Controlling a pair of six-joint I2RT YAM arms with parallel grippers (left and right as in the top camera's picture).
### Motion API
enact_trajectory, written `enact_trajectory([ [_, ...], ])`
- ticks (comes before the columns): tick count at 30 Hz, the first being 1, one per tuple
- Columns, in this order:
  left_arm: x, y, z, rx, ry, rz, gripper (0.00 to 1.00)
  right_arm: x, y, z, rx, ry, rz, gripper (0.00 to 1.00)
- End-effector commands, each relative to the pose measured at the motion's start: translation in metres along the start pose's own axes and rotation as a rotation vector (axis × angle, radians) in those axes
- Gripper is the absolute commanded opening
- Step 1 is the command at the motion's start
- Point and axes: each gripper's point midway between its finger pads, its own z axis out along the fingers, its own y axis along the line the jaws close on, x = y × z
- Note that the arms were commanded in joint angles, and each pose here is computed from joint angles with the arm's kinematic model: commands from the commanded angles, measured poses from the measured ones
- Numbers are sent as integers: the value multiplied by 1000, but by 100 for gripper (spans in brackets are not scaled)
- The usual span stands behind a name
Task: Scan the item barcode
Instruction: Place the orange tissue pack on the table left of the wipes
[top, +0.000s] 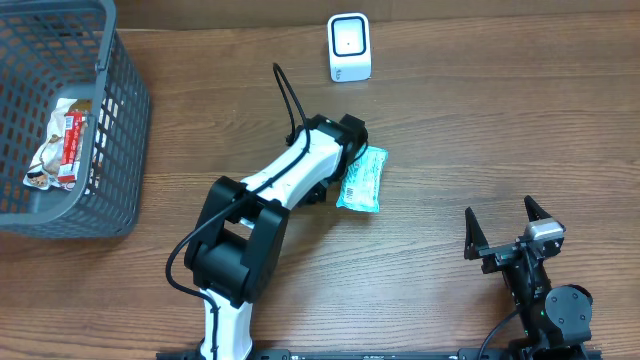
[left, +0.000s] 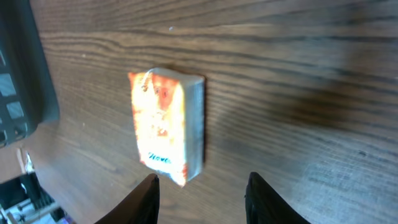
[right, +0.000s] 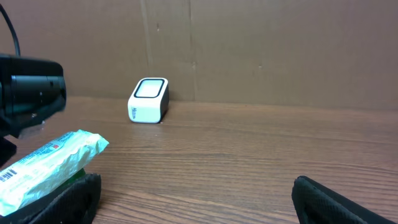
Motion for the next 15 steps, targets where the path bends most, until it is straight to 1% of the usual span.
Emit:
enact_trajectory([
  [1, -19, 11, -11, 107, 26, -92, 36, 2, -2, 0, 7, -5, -1, 100],
  [5, -37, 22, -25, 335, 46, -131, 31, 2, -2, 0, 7, -4, -1, 100],
  [9, -52, 36, -39, 593, 33, -173, 31, 2, -2, 0, 7, -5, -1, 100],
  [10, -55, 37, -45, 695, 27, -157, 32, 2, -2, 0, 7, -5, -1, 100],
  [11, -55, 36, -50, 753, 25, -139, 32, 2, -2, 0, 7, -5, -1, 100],
  [12, -56, 32, -58, 852, 18, -103, 32, 2, -2, 0, 7, -5, -1, 100],
  [14, -54, 23, -78, 1045, -10, -9, 37, 2, -2, 0, 7, -5, -1, 100],
  [15, -52, 14, -97, 1191, -45, 64, 42, 2, -2, 0, 7, -5, -1, 100],
])
